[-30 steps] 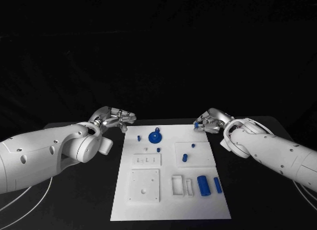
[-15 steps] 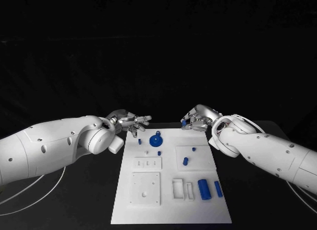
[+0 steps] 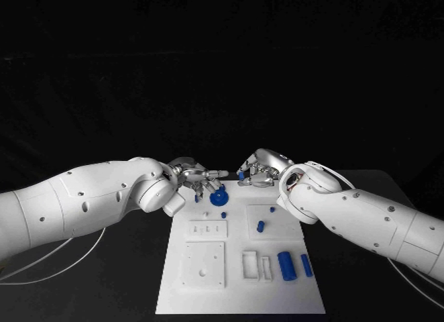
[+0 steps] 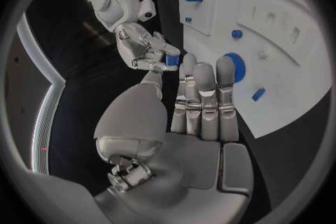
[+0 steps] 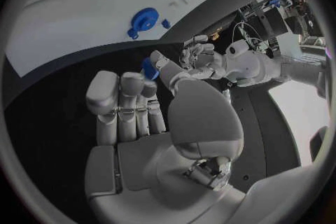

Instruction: Assemble the parts on the task board

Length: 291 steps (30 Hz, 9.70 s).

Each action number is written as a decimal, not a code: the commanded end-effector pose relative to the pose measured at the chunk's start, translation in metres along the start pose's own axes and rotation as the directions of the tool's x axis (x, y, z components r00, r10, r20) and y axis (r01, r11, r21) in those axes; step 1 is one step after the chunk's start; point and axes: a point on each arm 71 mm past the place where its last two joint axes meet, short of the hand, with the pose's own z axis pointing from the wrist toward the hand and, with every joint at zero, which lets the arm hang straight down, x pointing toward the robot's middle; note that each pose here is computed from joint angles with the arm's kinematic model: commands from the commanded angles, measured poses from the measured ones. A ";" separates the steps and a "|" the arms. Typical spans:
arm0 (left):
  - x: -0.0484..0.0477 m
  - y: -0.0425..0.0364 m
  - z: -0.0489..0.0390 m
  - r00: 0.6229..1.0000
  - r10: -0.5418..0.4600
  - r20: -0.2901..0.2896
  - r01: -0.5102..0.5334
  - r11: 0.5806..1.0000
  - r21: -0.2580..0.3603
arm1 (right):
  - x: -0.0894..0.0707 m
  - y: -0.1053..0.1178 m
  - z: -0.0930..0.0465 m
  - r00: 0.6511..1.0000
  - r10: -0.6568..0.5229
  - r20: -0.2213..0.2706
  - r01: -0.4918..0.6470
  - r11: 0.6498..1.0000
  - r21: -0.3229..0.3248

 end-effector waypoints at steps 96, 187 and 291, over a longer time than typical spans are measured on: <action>0.0350 -0.0136 0.0152 0.985 0.167 -0.047 -0.170 0.983 -0.065 | 0.032 0.043 -0.002 0.987 -0.091 -0.129 0.084 0.995 -0.058; 0.0301 0.0394 -0.0067 0.922 0.386 -0.030 -0.380 0.888 -0.257 | -0.071 -0.056 -0.019 0.963 0.102 0.248 -0.149 0.972 0.181; 0.0558 0.0419 -0.0112 0.873 0.487 0.019 -0.475 0.859 -0.192 | -0.063 -0.052 -0.010 0.969 0.092 0.229 -0.145 0.963 0.227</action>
